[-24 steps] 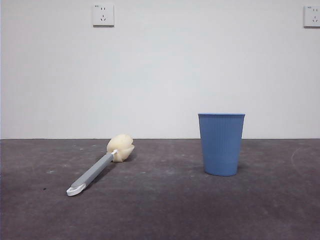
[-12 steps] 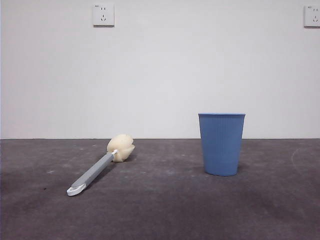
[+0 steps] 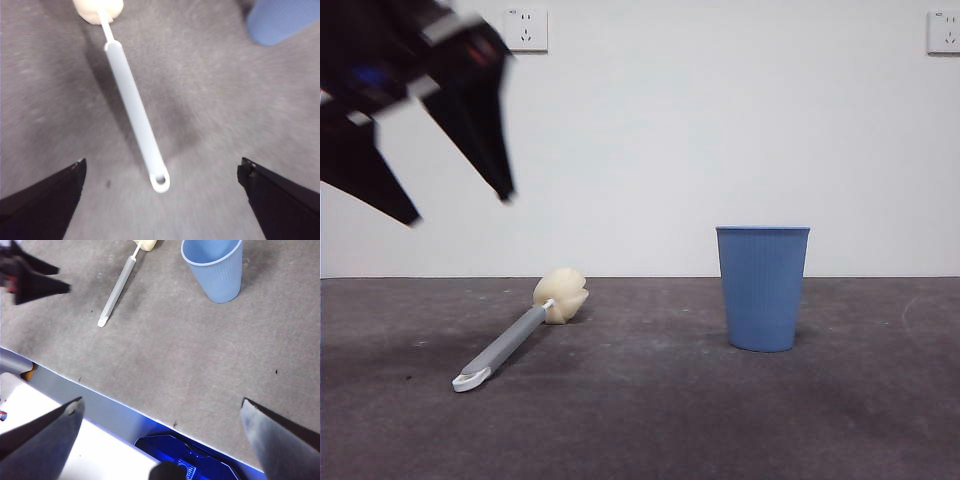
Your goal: Pick up the cup brush,pick up the cup,insert the brush into the cup,clean the cup,put the cup brush back,put the cup back to the fixed position on the table
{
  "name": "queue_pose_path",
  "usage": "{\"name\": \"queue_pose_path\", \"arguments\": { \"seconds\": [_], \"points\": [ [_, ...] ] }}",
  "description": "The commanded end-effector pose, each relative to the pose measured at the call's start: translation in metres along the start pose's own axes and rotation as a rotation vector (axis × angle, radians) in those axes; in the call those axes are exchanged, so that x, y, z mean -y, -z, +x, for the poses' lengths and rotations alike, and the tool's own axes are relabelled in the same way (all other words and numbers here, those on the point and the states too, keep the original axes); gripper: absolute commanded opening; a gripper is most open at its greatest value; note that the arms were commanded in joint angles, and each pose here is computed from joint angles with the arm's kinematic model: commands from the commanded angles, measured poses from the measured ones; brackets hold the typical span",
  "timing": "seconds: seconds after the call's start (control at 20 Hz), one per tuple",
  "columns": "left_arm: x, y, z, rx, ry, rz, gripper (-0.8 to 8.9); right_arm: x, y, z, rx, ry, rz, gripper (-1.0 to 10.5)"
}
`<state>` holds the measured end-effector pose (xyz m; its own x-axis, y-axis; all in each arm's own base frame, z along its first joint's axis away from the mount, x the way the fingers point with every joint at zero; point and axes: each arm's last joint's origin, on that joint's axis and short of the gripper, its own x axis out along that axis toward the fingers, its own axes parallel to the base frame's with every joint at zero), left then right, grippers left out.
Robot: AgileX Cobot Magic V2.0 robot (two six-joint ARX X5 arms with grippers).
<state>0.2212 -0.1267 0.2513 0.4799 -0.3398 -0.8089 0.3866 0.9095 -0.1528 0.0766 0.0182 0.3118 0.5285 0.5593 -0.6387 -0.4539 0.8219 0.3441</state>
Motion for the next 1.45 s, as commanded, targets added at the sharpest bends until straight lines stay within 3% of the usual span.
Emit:
{"name": "queue_pose_path", "arguments": {
  "seconds": [0.05,0.35,0.75,0.8,1.05,1.45],
  "points": [
    [0.006,-0.010,0.030,-0.064,-0.044,-0.002,5.34,0.000,-0.001,0.000,0.004,0.000,0.008,5.7],
    [0.006,-0.012,0.084,-0.155,-0.108,-0.019,5.30,-0.001,-0.001,0.000,-0.001,-0.010,-0.001,5.7],
    [0.003,-0.004,0.113,-0.206,-0.150,-0.066,5.23,-0.002,-0.001,0.000,0.000,-0.012,-0.005,5.7],
    [0.002,-0.004,0.113,-0.203,-0.162,-0.074,4.65,-0.002,-0.001,0.001,0.000,-0.013,-0.005,5.7],
    [0.005,-0.004,0.113,-0.204,-0.158,-0.067,-0.13,-0.002,-0.002,0.001,0.004,-0.012,-0.008,5.7],
    [0.007,-0.003,0.105,-0.227,-0.133,-0.041,-0.09,-0.001,-0.002,0.001,0.004,-0.014,-0.004,5.7]
  ]
}}
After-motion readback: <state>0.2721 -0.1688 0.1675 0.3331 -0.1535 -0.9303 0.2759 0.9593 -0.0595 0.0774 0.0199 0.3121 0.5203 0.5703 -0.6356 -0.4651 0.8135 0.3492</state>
